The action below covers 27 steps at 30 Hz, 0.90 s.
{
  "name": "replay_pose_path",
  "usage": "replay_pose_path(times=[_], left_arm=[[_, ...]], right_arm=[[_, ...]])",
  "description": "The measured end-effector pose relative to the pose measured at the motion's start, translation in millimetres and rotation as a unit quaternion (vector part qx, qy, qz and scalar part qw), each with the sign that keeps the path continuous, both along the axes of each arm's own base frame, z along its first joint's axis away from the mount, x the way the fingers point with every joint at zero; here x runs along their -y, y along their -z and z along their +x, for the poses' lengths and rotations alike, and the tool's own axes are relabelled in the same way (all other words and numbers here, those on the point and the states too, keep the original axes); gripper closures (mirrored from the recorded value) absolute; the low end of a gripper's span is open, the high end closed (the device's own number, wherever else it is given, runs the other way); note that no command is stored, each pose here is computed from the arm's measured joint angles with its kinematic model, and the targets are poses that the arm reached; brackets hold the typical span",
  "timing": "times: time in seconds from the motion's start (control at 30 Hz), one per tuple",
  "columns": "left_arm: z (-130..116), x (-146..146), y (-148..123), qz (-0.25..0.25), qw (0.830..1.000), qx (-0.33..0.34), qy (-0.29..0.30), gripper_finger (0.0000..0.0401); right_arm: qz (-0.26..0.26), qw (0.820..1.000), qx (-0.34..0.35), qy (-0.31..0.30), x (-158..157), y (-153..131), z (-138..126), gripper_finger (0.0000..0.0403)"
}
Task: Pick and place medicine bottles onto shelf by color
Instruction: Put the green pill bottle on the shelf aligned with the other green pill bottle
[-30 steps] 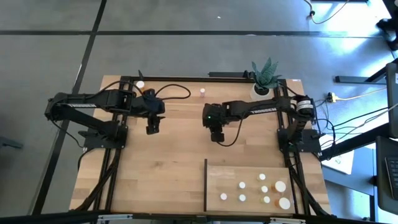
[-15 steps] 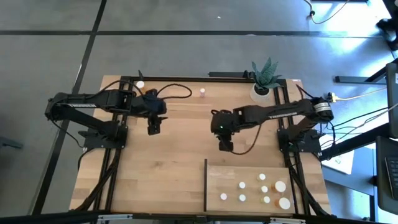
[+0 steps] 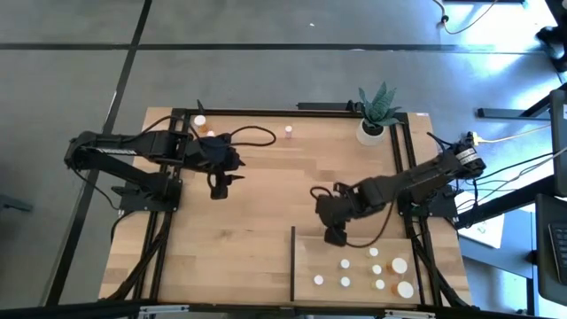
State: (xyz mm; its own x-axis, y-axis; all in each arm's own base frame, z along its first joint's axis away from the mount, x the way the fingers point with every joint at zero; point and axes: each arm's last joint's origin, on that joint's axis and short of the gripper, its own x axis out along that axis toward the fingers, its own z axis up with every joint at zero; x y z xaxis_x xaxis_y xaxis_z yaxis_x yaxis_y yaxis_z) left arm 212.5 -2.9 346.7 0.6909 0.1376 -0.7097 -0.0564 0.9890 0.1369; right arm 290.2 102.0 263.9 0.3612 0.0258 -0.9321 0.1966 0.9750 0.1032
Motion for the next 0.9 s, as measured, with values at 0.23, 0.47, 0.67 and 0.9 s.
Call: replay_pose_path(times=[0.23,0.47,0.67,0.9], left_arm=[[4,10,-2,-0.001,1.000,0.020,0.023,0.0232],[8,20,-3,-0.003,0.998,0.032,0.045,0.0232],[16,25,3,-0.002,0.998,0.025,0.053,0.0232],[29,26,13,0.002,0.998,0.002,0.055,0.0232]], right_arm=[[0.012,0.999,0.000,0.030,-39,1,-18,0.0281],[-0.002,0.997,0.025,0.073,-69,1,-38,0.0281],[-0.010,0.994,0.032,0.104,-86,6,-49,0.0281],[-0.040,0.994,0.028,0.103,-94,20,-46,0.0281]])
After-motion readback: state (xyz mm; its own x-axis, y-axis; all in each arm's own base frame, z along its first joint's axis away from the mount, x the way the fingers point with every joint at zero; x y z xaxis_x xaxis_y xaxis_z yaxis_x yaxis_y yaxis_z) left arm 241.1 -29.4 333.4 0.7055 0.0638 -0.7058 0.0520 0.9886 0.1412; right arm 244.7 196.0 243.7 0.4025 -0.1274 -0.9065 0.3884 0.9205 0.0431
